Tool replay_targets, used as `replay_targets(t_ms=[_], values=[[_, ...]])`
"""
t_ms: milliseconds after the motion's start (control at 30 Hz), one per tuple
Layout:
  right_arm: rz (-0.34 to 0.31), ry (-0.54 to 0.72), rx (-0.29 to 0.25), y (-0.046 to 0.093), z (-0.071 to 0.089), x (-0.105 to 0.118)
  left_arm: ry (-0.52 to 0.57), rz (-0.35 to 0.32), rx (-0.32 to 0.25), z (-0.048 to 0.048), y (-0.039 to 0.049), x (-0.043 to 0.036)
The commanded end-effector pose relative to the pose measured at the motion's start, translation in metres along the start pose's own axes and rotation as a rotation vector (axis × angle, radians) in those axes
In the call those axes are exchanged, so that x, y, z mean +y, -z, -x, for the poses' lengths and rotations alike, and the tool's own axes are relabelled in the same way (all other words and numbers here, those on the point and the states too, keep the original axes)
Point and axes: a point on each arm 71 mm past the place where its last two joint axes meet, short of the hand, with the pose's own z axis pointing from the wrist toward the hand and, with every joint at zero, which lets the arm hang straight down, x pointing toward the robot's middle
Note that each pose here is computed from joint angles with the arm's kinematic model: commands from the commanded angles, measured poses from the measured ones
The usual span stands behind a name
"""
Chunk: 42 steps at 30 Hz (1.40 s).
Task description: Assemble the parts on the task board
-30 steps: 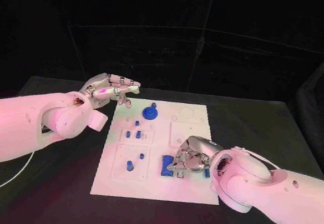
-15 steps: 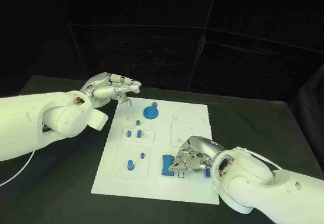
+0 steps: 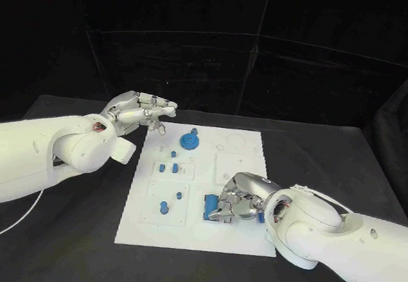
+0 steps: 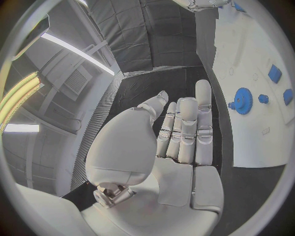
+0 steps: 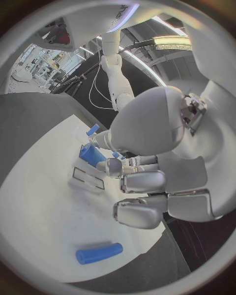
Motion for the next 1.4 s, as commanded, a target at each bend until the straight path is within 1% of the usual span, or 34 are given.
replay_targets(t_ms=[33, 200, 333, 533, 700, 833, 900, 967, 1067, 1233, 1333, 1400], values=[[-0.010, 0.028, 0.013, -0.001, -0.001, 0.000, 0.006, -0.004, 0.010, -0.0009, -0.0001, -0.0012], [-0.040, 0.032, -0.004, -0.003, 0.000, -0.003, 0.006, -0.003, 0.009, -0.0007, 0.0001, -0.0012], [-0.049, 0.037, -0.007, -0.003, 0.001, -0.005, 0.006, -0.003, 0.009, -0.0006, 0.0001, -0.0012], [-0.037, 0.036, 0.002, -0.002, 0.001, -0.006, 0.007, -0.002, 0.010, -0.0005, 0.0001, -0.0011], [-0.025, 0.012, -0.005, 0.001, 0.002, -0.007, 0.006, 0.000, 0.009, 0.0000, 0.0002, -0.0009], [-0.017, -0.025, -0.036, 0.008, 0.007, -0.012, 0.006, 0.001, 0.010, 0.0001, 0.0003, -0.0008], [-0.019, -0.048, -0.061, 0.013, 0.011, -0.017, 0.006, 0.001, 0.010, 0.0002, 0.0004, -0.0008], [-0.029, -0.064, -0.084, 0.019, 0.015, -0.025, 0.006, 0.002, 0.009, 0.0005, 0.0005, -0.0008], [-0.066, -0.083, -0.105, 0.031, 0.022, -0.042, 0.006, 0.002, 0.009, 0.0007, 0.0006, -0.0007], [-0.116, -0.058, -0.127, 0.043, 0.030, -0.064, 0.006, 0.002, 0.010, 0.0006, 0.0007, -0.0007], [-0.136, -0.019, -0.142, 0.047, 0.033, -0.072, 0.007, 0.002, 0.011, 0.0003, 0.0006, -0.0006], [-0.152, -0.002, -0.142, 0.049, 0.035, -0.076, 0.007, 0.002, 0.011, 0.0001, 0.0006, -0.0006]])
